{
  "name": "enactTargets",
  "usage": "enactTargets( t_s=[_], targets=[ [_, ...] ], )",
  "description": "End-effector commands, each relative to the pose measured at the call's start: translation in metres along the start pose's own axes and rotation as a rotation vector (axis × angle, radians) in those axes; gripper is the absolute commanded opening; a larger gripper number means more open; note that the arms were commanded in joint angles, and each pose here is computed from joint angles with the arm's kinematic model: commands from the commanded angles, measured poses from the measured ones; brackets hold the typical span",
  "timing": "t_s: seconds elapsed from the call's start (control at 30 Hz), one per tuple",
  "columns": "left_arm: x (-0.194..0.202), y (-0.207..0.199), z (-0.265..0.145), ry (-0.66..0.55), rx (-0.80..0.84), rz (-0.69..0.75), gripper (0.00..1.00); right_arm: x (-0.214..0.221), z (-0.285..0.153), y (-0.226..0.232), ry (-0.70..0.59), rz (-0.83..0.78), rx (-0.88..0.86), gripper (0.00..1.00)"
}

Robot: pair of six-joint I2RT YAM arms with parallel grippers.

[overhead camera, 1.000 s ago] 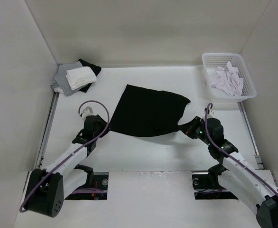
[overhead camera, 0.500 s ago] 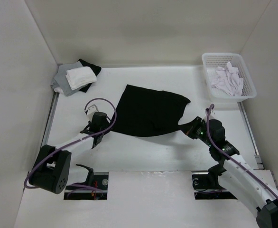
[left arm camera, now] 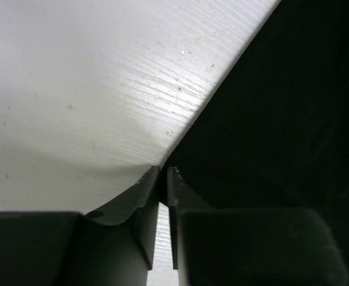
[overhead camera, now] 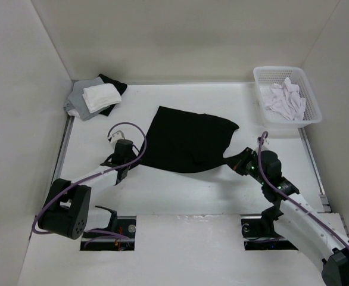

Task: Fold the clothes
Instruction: Fold the tank top

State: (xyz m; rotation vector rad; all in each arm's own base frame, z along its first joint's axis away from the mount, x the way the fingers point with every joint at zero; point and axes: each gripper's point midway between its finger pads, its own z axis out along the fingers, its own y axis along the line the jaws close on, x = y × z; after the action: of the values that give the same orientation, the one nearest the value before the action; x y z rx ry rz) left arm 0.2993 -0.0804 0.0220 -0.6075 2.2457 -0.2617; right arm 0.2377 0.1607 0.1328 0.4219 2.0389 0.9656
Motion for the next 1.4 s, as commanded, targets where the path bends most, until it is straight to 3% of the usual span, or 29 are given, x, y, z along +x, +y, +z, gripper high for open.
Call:
enactTargets(
  t_s=[0.0,0.13,0.23,0.43,0.7,0.83,0.93,1.03,1.13,1.37],
  targets=[
    [-0.007,-0.010,-0.004,-0.007,0.054,-0.015,0.05,-0.021,-0.001,0.029,-0.062,-0.016,-0.085,0.02],
    [-0.029,-0.031,-0.025,-0.053,0.146,-0.093,0.00,-0.029,-0.002,0.039,-0.074,-0.028,-0.099,0.02],
    [-0.071,-0.065,-0.067,-0.148,0.284,-0.169,0.00,-0.048,-0.012,0.063,-0.115,-0.052,-0.138,0.01],
    [-0.184,-0.120,-0.220,-0.476,0.574,-0.255,0.00,-0.127,-0.082,0.146,-0.332,-0.164,-0.205,0.00],
    [-0.287,-0.130,-0.425,-0.888,0.834,-0.330,0.00,-0.230,-0.235,0.276,-0.659,-0.276,-0.351,0.00],
    [-0.317,-0.129,-0.489,-1.012,0.903,-0.351,0.00,-0.260,-0.296,0.323,-0.724,-0.281,-0.447,0.00],
    [-0.331,-0.131,-0.520,-1.065,0.936,-0.358,0.00,-0.269,-0.306,0.346,-0.715,-0.282,-0.497,0.00],
    [-0.340,-0.135,-0.521,-1.083,0.917,-0.351,0.00,-0.265,-0.282,0.359,-0.679,-0.307,-0.484,0.00],
    [-0.345,-0.149,-0.483,-1.037,0.861,-0.330,0.00,-0.259,-0.233,0.364,-0.640,-0.358,-0.413,0.00],
    [-0.342,-0.178,-0.297,-0.818,0.650,-0.273,0.00,-0.262,-0.070,0.324,-0.429,-0.343,-0.300,0.00]
  ],
)
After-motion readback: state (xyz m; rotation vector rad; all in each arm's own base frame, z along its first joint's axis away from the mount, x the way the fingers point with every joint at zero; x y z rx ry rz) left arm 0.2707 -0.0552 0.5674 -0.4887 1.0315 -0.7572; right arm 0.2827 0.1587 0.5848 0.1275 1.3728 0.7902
